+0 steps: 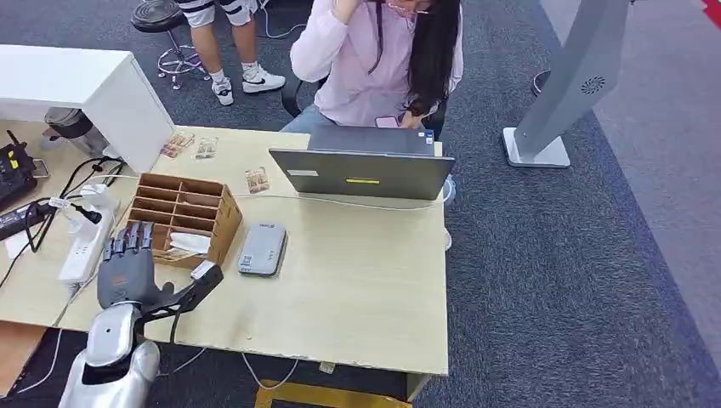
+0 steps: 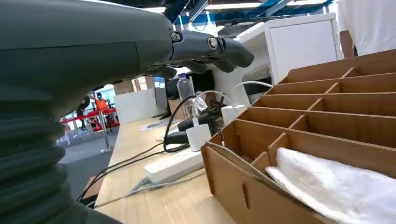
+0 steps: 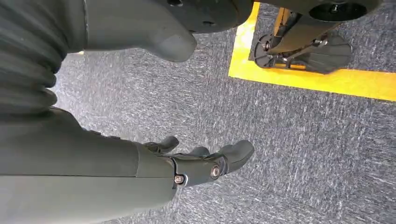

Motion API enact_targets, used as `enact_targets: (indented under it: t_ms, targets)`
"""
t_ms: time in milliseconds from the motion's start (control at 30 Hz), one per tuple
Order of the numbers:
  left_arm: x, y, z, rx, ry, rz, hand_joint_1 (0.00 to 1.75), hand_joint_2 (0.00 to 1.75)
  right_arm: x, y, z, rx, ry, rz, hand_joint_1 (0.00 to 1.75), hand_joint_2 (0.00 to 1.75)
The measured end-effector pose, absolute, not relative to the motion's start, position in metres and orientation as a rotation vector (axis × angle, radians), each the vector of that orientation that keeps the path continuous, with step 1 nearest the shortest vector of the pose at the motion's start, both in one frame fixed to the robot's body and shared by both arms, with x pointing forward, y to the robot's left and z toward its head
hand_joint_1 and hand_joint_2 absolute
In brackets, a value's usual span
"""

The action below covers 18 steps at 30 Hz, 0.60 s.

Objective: Pass the card to the sensor for recognition and then transmit it.

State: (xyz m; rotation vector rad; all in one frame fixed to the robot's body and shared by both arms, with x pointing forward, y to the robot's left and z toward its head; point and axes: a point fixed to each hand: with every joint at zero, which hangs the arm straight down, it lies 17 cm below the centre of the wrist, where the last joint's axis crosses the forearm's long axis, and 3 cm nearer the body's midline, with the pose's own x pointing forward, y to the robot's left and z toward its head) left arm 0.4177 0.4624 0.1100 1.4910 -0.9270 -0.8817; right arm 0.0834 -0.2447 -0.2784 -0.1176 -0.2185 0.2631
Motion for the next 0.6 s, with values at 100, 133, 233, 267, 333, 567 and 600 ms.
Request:
enact_targets:
  t_ms: [100, 133, 233, 267, 333, 567, 600]
  targets:
    - [0.4185, 0.4635, 0.109, 1.491, -0.924, -0.882, 0.0, 1.75, 0.0837, -0.2445, -0.2784, -0.117, -0.22, 0.264, 0.0, 1.75]
    - [0.4187, 0.4638, 0.1084, 1.49, -0.923, -0.882, 0.0, 1.75, 0.0838, -0.2445, -0.2783, -0.117, -0.22, 0.265, 0.0, 1.75]
    - [0.4193, 0.4652, 0.1067, 1.489, -0.918, -0.884, 0.0, 1.75, 0.0839, -0.2442, -0.2783, -0.116, -0.221, 0.267, 0.0, 1.75]
    - [0.4195, 0.4657, 0.1068, 1.491, -0.918, -0.883, 0.0, 1.75, 0.084, -0.2443, -0.2783, -0.116, -0.222, 0.267, 0.0, 1.75]
    - [0.4205, 0.4673, 0.1067, 1.494, -0.915, -0.881, 0.0, 1.75, 0.084, -0.2442, -0.2783, -0.116, -0.222, 0.271, 0.0, 1.75]
    - [0.425, 0.469, 0.1065, 1.494, -0.912, -0.873, 0.0, 1.75, 0.0844, -0.2442, -0.2782, -0.117, -0.223, 0.277, 0.0, 1.75]
    - [0.426, 0.469, 0.1071, 1.495, -0.914, -0.872, 0.0, 1.75, 0.0845, -0.2441, -0.2782, -0.116, -0.224, 0.279, 0.0, 1.75]
